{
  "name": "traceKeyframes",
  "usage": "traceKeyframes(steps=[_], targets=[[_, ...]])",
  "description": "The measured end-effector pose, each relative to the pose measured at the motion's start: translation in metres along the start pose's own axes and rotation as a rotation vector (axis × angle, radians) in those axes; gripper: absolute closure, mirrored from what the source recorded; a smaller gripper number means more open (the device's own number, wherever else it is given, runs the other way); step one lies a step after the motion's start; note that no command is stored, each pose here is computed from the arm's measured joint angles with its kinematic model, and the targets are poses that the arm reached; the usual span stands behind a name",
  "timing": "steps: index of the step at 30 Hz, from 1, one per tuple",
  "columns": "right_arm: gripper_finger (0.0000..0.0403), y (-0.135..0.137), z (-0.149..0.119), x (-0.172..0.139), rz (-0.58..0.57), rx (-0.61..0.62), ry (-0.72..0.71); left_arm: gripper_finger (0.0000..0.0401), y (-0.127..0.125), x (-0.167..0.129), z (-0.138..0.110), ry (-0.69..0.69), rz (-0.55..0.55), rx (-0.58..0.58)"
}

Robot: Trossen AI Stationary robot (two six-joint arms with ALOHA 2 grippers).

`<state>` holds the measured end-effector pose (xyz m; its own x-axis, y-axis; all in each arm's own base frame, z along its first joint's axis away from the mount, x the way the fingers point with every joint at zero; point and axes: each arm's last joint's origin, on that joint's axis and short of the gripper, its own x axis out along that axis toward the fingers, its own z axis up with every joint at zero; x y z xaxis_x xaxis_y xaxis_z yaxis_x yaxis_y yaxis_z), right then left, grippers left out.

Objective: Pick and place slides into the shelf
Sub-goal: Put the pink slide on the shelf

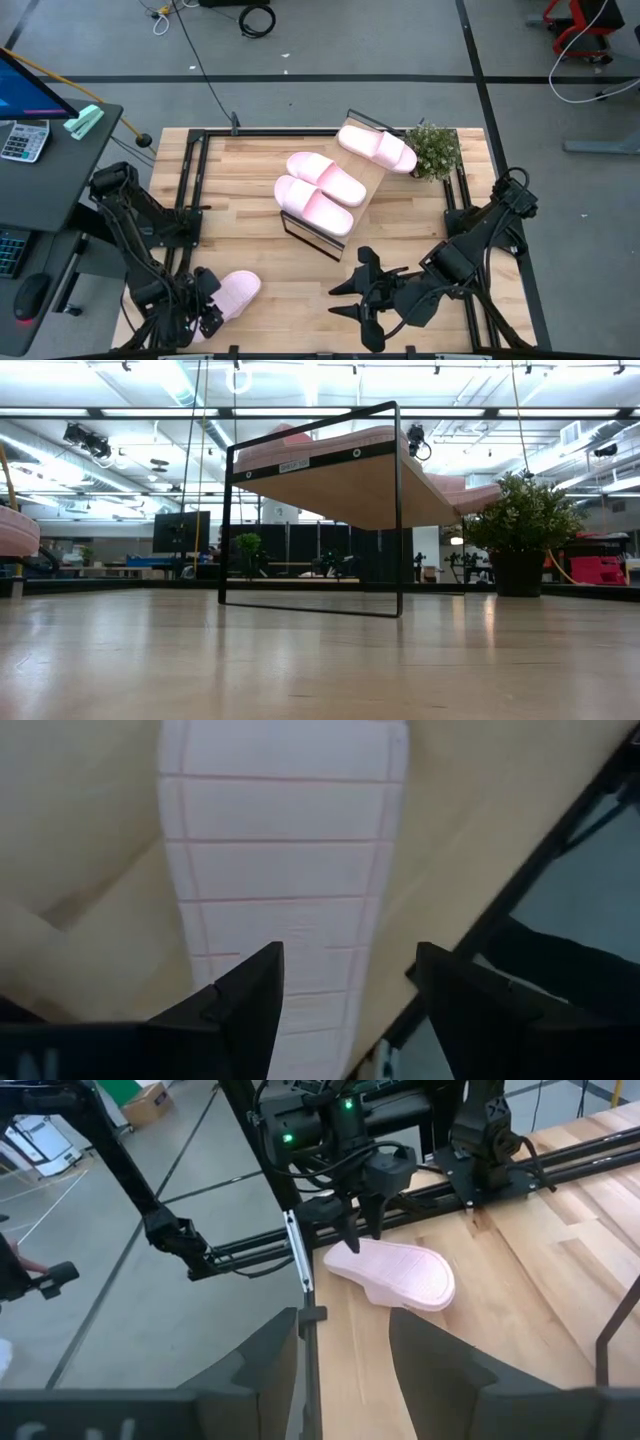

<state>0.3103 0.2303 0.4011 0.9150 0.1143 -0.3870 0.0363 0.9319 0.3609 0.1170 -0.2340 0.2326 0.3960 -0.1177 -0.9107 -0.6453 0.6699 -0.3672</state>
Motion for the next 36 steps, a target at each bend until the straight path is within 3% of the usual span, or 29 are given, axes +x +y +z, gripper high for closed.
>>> traceKeyframes(steps=[6,12,23,31,36], targets=[[0.0238,0.000,0.000,0.000,-0.001,0.009,-0.002,0.0170,0.008,-0.001,0.003,-0.029,0.085,0.030],[0.0238,-0.003,0.004,-0.001,0.002,0.061,-0.007,0.0170,0.012,-0.012,0.009,-0.032,0.062,0.104],[0.0238,-0.030,0.036,-0.018,0.016,0.096,-0.025,0.0161,0.036,-0.044,0.034,-0.146,0.103,0.145],[0.0238,-0.042,0.038,-0.017,0.033,0.104,0.059,0.0167,0.045,-0.056,0.053,-0.146,0.123,0.210],[0.0238,-0.043,0.038,-0.017,0.032,0.104,0.059,0.0164,0.054,-0.052,0.061,-0.054,0.153,0.234]])
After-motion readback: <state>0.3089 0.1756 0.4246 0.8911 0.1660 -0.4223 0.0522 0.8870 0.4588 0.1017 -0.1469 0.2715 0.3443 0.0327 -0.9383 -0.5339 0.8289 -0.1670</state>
